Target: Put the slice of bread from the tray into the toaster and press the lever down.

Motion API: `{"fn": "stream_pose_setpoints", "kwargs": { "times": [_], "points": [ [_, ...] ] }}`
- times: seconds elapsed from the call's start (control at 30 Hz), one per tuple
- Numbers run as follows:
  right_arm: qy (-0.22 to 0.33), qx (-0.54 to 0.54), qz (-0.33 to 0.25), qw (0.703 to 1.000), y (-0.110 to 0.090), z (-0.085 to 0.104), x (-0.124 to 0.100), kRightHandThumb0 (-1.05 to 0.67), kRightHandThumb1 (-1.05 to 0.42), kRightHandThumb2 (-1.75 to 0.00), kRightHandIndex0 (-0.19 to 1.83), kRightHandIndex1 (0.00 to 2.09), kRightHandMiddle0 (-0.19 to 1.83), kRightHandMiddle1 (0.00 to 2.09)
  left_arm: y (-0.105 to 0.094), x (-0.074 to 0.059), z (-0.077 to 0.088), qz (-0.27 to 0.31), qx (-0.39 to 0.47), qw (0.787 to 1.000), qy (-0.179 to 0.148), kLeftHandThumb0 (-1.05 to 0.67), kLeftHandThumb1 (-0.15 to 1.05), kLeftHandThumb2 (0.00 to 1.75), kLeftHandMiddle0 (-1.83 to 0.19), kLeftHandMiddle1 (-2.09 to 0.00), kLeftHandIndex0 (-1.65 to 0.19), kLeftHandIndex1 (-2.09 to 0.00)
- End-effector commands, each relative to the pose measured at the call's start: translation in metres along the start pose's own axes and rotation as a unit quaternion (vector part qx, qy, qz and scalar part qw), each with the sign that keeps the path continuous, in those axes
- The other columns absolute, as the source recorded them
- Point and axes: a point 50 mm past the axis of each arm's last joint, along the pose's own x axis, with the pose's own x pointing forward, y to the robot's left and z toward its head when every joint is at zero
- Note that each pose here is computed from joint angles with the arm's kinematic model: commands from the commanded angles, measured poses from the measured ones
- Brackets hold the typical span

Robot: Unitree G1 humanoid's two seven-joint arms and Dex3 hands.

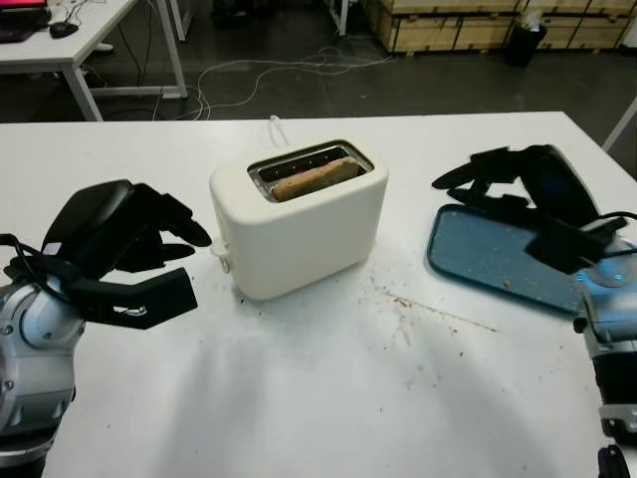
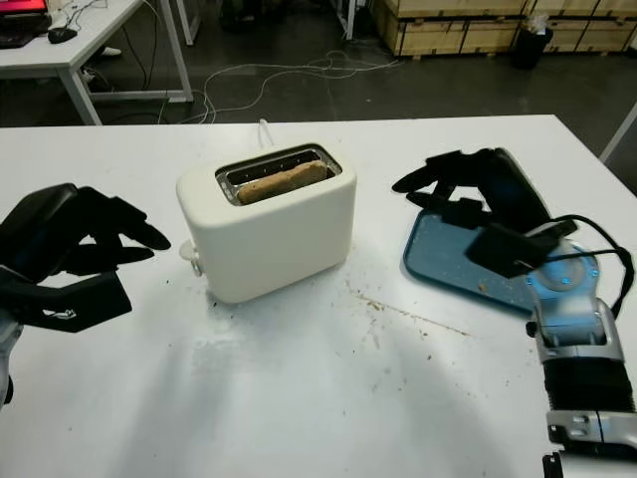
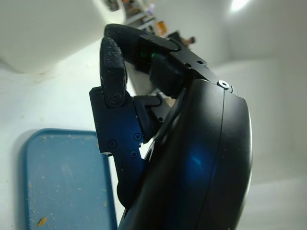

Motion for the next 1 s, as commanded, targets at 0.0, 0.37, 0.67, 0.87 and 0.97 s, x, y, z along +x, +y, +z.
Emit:
{"fn": "stream_pose_setpoints", "kwargs": {
  "times": [0.0, 0.37, 0.67, 0.87, 0.97],
  "points": [
    [-0.004, -0.012, 0.007, 1.0, 0.0005, 0.0016, 0.0049, -0.39, -0.92, -0.25, 0.71, 1.6, 0.65, 1.31, -0.0017, 0.0012, -0.0003, 0.017, 0.012, 1.0, 0.003, -0.16, 0.83, 0.0, -1.0, -1.2, -1.36, -0.15],
    [0.008, -0.02, 0.012, 1.0, -0.0001, -0.0005, 0.008, -0.39, -0.92, -0.28, 0.69, 1.62, 0.59, 1.34, 0.0034, 0.0029, -0.0027, 0.095, 0.067, 0.992, 0.05, -0.14, 0.82, 0.0, -0.96, -1.32, -1.34, -0.15],
    [0.005, -0.016, 0.01, 1.0, -0.0002, -0.003, 0.0074, -0.39, -0.92, -0.27, 0.69, 1.62, 0.59, 1.34, 0.0058, 0.0043, -0.0058, 0.092, 0.058, 0.993, 0.054, -0.12, 0.82, 0.0, -0.95, -1.37, -1.35, -0.18],
    [0.009, -0.019, 0.011, 1.0, -0.0001, -0.0028, 0.0071, -0.4, -0.92, -0.27, 0.69, 1.6, 0.61, 1.3, 0.0043, 0.0044, -0.0053, 0.088, 0.055, 0.993, 0.055, -0.13, 0.81, 0.0, -0.94, -1.4, -1.34, -0.2],
    [0.01, -0.015, 0.013, 1.0, -0.0002, -0.003, 0.0068, -0.39, -0.92, -0.28, 0.69, 1.61, 0.61, 1.28, 0.0036, 0.0044, -0.0051, 0.089, 0.053, 0.993, 0.053, -0.12, 0.81, 0.0, -0.94, -1.41, -1.34, -0.22]
  ]
}}
